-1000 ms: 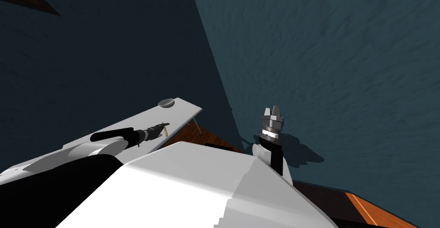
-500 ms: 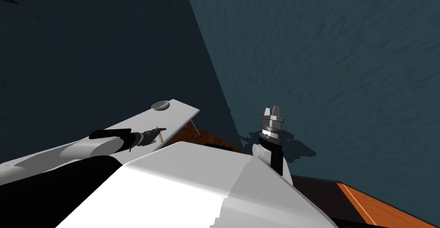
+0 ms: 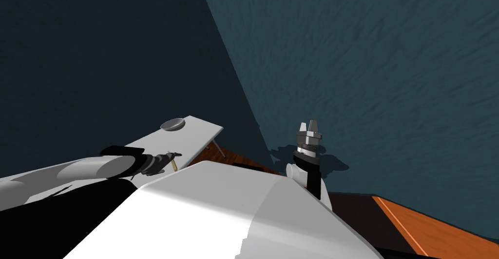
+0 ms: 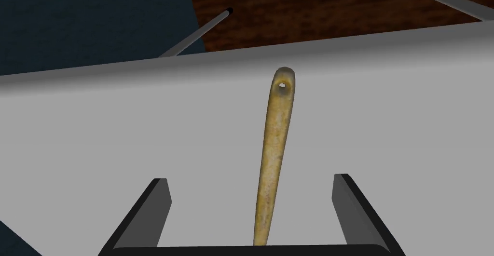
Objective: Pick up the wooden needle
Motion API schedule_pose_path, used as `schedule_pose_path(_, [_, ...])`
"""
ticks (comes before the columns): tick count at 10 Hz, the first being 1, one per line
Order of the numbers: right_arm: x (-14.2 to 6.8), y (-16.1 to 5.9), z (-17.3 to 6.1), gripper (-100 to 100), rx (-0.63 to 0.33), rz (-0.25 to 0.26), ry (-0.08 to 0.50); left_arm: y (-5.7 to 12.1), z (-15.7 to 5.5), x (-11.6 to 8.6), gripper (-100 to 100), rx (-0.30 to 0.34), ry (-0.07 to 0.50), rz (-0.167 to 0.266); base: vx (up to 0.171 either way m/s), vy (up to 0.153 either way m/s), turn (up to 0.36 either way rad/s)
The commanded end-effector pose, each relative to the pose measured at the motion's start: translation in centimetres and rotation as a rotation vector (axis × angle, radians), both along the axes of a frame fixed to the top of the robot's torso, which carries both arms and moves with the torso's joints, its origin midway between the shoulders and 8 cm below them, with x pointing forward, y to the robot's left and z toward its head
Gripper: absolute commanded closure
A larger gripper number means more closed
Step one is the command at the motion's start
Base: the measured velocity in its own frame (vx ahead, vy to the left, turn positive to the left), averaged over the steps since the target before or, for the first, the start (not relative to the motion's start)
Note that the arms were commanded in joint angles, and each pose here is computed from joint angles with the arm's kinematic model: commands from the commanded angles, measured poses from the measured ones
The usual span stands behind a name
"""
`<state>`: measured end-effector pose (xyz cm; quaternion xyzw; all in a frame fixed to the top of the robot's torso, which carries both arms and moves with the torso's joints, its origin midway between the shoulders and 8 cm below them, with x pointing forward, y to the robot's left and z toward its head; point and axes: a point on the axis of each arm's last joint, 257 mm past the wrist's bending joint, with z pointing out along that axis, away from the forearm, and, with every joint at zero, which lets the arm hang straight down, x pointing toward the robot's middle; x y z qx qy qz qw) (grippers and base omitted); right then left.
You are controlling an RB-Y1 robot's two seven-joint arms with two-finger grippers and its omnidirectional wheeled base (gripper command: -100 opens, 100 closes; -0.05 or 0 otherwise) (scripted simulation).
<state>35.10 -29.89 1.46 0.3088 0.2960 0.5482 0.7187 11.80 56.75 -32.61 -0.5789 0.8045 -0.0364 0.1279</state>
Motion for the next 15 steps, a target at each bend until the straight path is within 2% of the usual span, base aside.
schedule_pose_path(1, [0.0,0.0,0.0,0,0.000,0.000,0.000,0.3,-0.2,-2.3,-100,-0.005,0.094,-0.013,0.065,0.049,-0.176])
schedule_pose_path(3, [0.0,0.0,0.0,0,0.000,0.000,0.000,0.7,-0.4,-4.9,-100,-0.015,0.195,-0.021,0.079,0.061,-0.148])
schedule_pose_path(5, [0.0,0.0,0.0,0,0.000,0.000,0.000,1.0,-0.4,-6.8,-100,-0.024,0.267,-0.027,0.068,0.040,-0.093])
schedule_pose_path(6, [0.0,0.0,0.0,0,0.000,0.000,0.000,1.1,-0.4,-7.5,-100,-0.027,0.292,-0.029,0.050,0.026,-0.081])
schedule_pose_path(7, [0.0,0.0,0.0,0,0.000,0.000,0.000,1.1,-0.5,-7.1,-100,-0.024,0.273,-0.027,0.019,0.015,-0.017])
schedule_pose_path(8, [0.0,0.0,0.0,0,0.000,0.000,0.000,1.1,-0.5,-7.2,0,-0.025,0.277,-0.028,0.000,0.000,0.000])
schedule_pose_path(9, [0.0,0.0,0.0,0,0.000,0.000,0.000,1.1,-1.2,-8.1,-100,-0.025,0.276,-0.017,0.015,0.006,-0.065])
schedule_pose_path(13, [0.0,0.0,0.0,0,0.000,0.000,0.000,0.7,-3.0,-10.3,-100,-0.029,0.276,0.004,0.023,0.013,-0.065])
schedule_pose_path(14, [0.0,0.0,0.0,0,0.000,0.000,0.000,0.9,-2.8,-10.1,-100,-0.028,0.276,0.001,0.009,0.008,-0.007])
schedule_pose_path(15, [0.0,0.0,0.0,0,0.000,0.000,0.000,0.9,-2.8,-10.2,100,-0.028,0.276,0.001,0.000,0.000,0.000])
